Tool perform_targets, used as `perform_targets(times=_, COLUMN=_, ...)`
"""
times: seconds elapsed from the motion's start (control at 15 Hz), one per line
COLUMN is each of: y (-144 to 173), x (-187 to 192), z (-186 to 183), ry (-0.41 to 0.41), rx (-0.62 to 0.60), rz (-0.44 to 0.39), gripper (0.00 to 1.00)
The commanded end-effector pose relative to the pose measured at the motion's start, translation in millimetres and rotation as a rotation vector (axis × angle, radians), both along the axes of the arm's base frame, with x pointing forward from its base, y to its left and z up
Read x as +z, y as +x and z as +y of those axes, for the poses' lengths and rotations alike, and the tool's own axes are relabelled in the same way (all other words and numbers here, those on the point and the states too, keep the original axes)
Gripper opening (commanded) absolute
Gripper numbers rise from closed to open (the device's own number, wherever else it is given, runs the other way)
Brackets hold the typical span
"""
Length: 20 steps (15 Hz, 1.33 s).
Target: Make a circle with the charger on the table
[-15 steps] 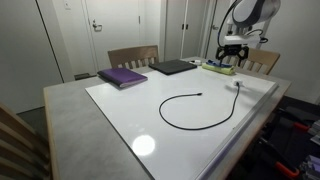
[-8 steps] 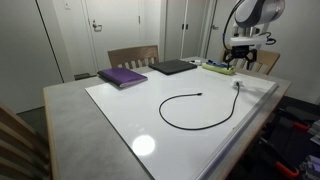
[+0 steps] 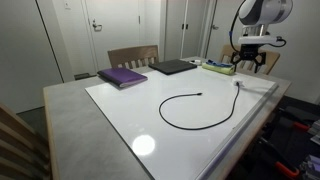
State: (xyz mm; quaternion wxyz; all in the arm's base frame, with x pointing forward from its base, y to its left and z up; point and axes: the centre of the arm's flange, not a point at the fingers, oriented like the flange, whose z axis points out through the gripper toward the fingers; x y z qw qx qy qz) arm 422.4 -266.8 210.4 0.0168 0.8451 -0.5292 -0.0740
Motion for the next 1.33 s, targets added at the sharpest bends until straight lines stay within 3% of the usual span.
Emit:
perform_targets(times=0.0, y=-6, x=-14, z=-12, ry=0.1, rx=0.018, rz=0.002, gripper=1.0)
perform_targets(times=0.2, y=-13, x=-26, z=-17, ry=0.149, rx=0.063, rz=-0.022, gripper=1.0)
perform_targets(times=0.53, y=-23, x=-49, z=-20, ry=0.111, rx=0.192, rz=-0.023, gripper=1.0)
perform_targets(times=0.93, y=-19, x=-61, z=-15, ry=0.077, rx=0.251, rz=-0.171, gripper=1.0)
perform_targets(times=1.27, y=-28, x=-65, z=-18, ry=0.096, rx=0.251, rz=-0.213, gripper=1.0)
